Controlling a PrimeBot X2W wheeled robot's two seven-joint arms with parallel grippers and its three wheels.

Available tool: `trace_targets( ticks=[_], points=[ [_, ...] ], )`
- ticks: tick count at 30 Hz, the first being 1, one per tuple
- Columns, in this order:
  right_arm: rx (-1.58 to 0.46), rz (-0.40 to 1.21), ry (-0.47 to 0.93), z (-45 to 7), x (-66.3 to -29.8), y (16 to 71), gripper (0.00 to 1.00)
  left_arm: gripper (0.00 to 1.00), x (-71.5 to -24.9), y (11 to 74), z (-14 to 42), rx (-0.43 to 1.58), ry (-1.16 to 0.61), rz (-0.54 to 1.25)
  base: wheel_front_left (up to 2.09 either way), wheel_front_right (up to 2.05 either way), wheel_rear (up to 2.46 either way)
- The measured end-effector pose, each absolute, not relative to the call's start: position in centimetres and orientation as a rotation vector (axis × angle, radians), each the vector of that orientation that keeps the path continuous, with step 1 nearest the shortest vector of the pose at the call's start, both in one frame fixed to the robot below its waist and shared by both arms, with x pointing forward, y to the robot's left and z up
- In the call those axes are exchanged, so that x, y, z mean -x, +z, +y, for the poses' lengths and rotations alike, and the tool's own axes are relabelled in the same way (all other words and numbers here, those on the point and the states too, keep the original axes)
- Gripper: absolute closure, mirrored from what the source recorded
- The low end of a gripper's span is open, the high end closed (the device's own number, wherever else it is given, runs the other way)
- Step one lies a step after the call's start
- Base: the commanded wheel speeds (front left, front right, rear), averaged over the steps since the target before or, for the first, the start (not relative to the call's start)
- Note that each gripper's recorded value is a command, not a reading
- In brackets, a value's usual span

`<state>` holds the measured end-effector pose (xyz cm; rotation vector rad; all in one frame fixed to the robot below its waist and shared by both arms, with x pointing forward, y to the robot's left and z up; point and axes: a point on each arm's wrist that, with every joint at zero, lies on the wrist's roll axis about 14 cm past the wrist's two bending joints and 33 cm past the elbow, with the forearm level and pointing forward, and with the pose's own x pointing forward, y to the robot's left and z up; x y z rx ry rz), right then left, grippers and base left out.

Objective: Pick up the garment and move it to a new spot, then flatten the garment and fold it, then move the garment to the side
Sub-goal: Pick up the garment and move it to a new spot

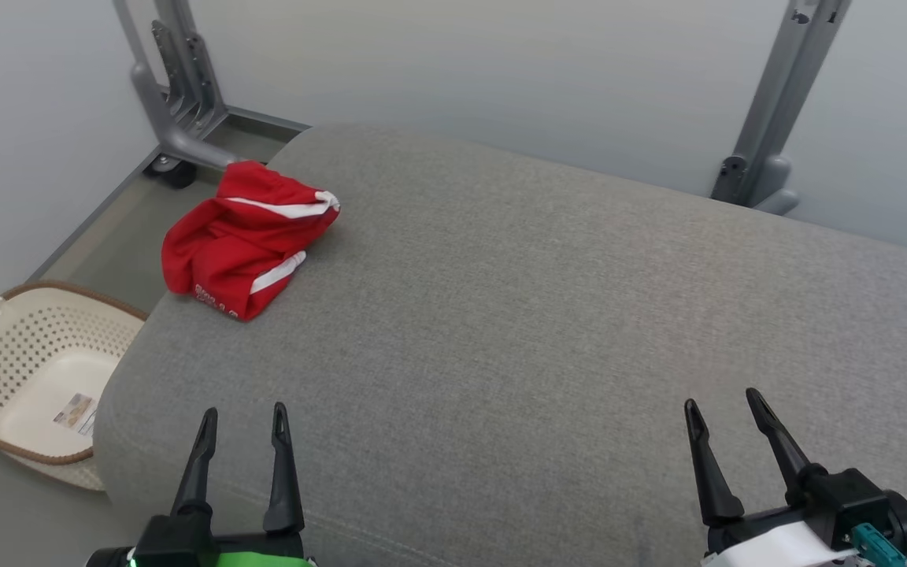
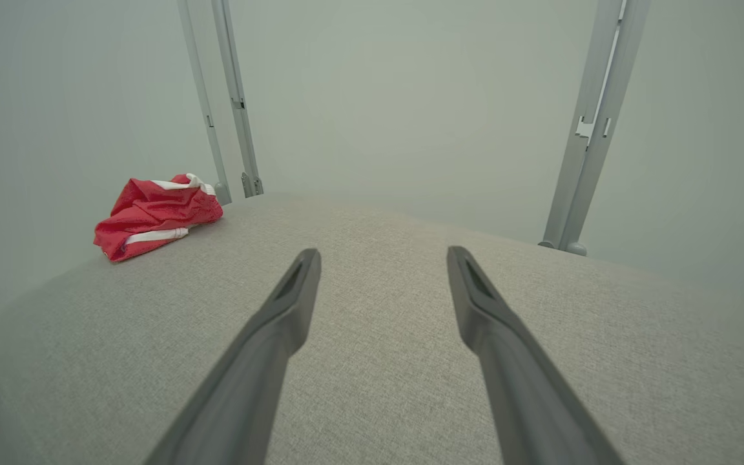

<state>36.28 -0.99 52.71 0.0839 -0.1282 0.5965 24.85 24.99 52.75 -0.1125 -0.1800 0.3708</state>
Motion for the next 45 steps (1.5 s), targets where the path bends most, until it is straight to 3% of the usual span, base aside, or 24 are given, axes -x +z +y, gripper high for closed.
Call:
trace_targets(
  ticks=[16, 26, 31, 39, 45],
  points=[
    [-0.117, -0.083, 0.733, 3.6, -38.4, 51.0, 0.0, 0.0, -24.3, 53.0, 28.2, 0.103, 0.509, -0.167, 0.0, 0.0, 0.0],
    [-0.088, -0.1, 0.719, 2.4, -41.0, 50.4, 0.0, 0.0, -32.0, 58.1, 32.8, 0.132, 0.494, -0.305, 0.0, 0.0, 0.0],
    [-0.068, -0.114, 0.683, 0.7, -43.4, 49.9, 0.0, 0.0, -37.8, 58.4, 35.0, 0.158, 0.476, -0.289, 0.0, 0.0, 0.0],
    [-0.063, -0.11, 0.589, -2.5, -47.0, 48.1, 0.0, 0.0, -47.2, 53.6, 38.7, 0.204, 0.482, 0.028, 0.0, 0.0, 0.0],
    [-0.048, -0.05, 0.509, -5.6, -47.9, 45.4, 0.0, 0.0, -51.7, 48.0, 38.2, 0.32, 0.474, 0.298, 0.0, 0.0, 0.0]
  ],
)
